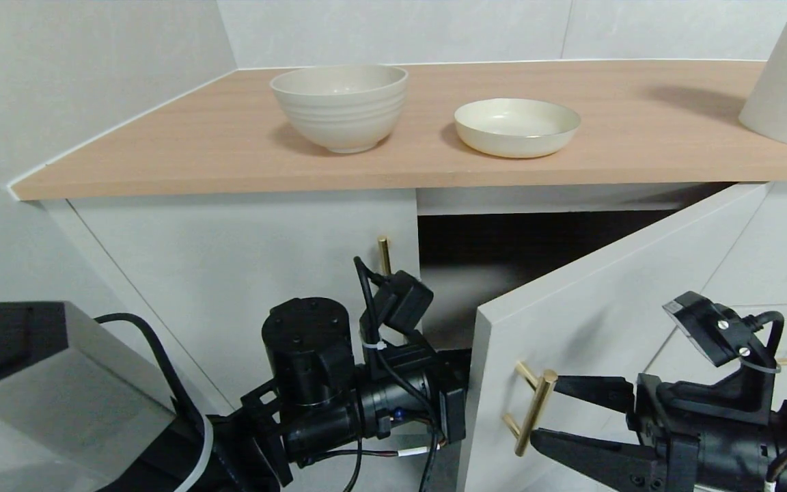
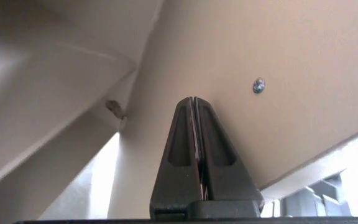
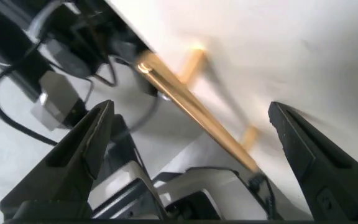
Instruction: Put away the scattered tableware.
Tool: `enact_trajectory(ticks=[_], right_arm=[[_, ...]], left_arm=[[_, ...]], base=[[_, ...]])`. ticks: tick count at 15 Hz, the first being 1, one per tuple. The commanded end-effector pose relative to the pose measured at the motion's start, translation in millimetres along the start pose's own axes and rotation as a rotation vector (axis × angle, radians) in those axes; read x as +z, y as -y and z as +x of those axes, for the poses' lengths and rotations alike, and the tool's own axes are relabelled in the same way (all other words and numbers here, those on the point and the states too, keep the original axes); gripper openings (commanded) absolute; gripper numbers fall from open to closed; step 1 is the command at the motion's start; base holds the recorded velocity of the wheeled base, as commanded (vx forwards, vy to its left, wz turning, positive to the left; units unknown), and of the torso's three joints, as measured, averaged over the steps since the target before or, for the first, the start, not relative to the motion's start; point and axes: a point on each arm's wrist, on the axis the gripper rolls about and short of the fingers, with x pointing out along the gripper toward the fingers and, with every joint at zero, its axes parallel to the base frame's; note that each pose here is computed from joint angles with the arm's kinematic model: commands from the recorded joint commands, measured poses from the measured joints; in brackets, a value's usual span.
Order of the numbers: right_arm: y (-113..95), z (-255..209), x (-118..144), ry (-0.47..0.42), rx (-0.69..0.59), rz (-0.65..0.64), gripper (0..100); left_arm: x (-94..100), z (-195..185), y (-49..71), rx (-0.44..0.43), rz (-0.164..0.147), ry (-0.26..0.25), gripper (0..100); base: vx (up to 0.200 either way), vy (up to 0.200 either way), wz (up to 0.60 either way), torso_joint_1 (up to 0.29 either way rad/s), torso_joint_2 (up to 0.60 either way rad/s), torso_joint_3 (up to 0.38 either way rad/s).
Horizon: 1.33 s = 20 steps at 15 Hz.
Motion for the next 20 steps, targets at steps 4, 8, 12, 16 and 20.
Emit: enact_trajectory(ticks=[4, 8, 12, 16, 20], right_arm=[[-11.4, -20.1, -3.8, 0.020, 0.015, -0.015, 100], [-13.5, -21.8, -2.8, 0.028, 0.020, -0.020, 100], [-12.7, -24.1, -0.6, 0.042, 0.011, -0.024, 100], [-15.6, -29.1, 1.5, 0.061, 0.013, -0.035, 100], [-15.8, -29.3, 1.7, 0.062, 0.014, -0.035, 100]], left_arm=[[4.6, 3.5, 2.8, -0.008, 0.006, 0.013, 0], [7.3, 13.5, -0.4, -0.007, 0.002, 0.005, 0], [-4.8, 49.1, -26.6, 0.025, -0.032, -0.055, 0], [3.2, 56.0, -28.4, 0.027, -0.024, -0.037, 0], [9.6, 55.8, -26.5, 0.025, -0.019, -0.023, 0]], base=[[-0.150, 0.000, 0.00, 0.002, 0.00, 0.002], [-0.150, 0.000, 0.00, 0.001, 0.00, 0.001], [0.000, 0.000, 0.00, 0.000, 0.00, 0.000], [0.000, 0.000, 0.00, 0.000, 0.00, 0.000], [-0.200, 0.000, 0.00, 0.004, 0.01, -0.001]])
